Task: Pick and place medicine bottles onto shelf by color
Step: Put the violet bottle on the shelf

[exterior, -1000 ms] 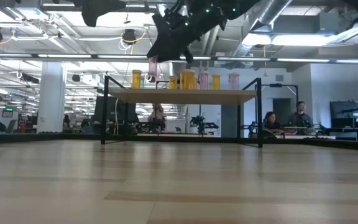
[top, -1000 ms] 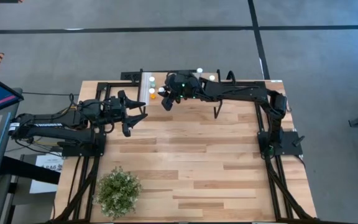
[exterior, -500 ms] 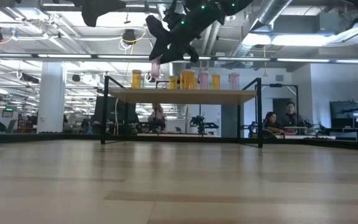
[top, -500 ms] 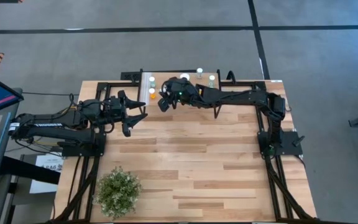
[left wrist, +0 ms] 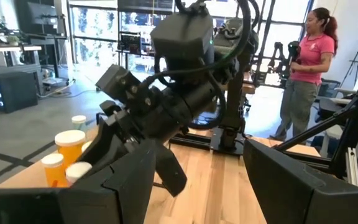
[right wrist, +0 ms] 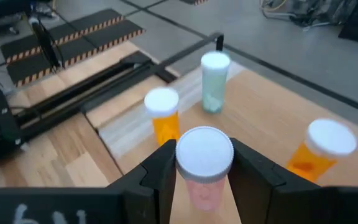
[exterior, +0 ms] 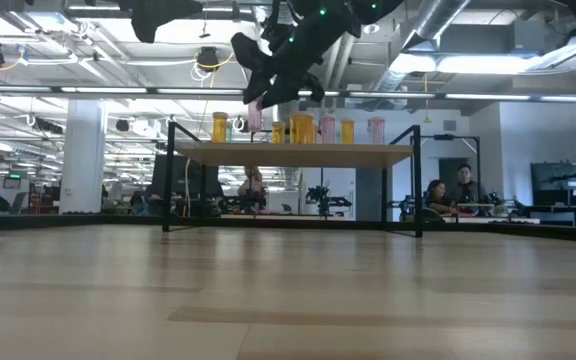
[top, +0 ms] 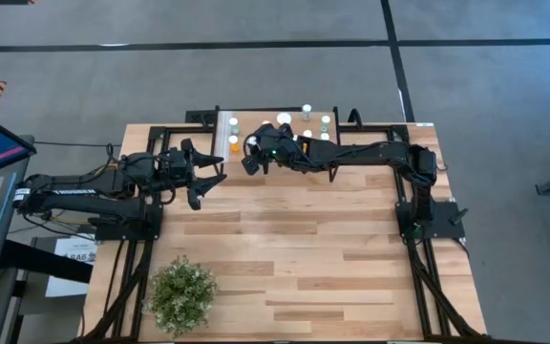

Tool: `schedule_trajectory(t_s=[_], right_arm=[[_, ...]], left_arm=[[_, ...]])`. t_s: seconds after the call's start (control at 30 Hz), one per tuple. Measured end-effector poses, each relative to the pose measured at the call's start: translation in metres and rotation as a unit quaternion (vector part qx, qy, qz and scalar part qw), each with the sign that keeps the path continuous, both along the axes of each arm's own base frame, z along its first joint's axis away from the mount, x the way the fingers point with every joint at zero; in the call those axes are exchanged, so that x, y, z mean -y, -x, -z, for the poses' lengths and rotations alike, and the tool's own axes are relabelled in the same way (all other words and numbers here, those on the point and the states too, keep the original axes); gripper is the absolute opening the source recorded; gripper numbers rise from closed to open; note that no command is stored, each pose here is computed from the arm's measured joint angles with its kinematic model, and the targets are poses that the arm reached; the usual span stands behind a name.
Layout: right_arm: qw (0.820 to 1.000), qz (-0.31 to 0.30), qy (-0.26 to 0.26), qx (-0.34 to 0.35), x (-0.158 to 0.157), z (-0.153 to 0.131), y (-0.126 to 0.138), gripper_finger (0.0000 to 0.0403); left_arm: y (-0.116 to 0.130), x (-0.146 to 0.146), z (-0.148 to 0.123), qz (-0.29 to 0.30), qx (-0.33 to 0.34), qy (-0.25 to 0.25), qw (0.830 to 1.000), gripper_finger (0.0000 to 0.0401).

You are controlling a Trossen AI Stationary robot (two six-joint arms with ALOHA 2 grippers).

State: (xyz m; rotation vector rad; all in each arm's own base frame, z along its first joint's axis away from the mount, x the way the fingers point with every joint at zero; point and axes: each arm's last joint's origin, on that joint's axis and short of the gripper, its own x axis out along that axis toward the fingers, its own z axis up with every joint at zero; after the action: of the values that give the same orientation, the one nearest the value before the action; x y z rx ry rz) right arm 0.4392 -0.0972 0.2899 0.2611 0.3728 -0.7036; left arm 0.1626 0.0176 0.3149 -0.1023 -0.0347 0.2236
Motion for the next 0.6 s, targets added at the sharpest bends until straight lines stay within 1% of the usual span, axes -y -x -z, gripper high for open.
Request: schedule_trajectory(t_s=[0.27,0.33,0.43,0.47,0.6], right_arm=[[1.0,0.005,-0.006,0.0,0.001,0.001,0.001,0.0154],[1.0,0.005,-0.006,0.001,0.002,0.006,-0.003,0.0154],[1.0,0.004,-0.012,-0.019,0.002,0.016,-0.004,0.0154],[1.0,0.006,-0.014,-0.013,0.002,0.019,-0.007,0.0154],[1.0,0.005,-0.019,-0.015,0.002,0.021,-0.008,0.0154]], left_arm=[[0.0,0.0,0.0,0.0,0.001,0.0,1.0,0.0231],[0.0,0.0,-0.001,0.0,0.004,0.0,1.0,0.0231],[0.0,0.0,-0.001,0.0,0.008,0.0,1.0,0.0231],[0.0,0.0,-0.002,0.002,0.009,0.0,1.0,0.0231],[0.0,0.0,-0.002,0.002,0.012,0.005,1.0,0.0231]])
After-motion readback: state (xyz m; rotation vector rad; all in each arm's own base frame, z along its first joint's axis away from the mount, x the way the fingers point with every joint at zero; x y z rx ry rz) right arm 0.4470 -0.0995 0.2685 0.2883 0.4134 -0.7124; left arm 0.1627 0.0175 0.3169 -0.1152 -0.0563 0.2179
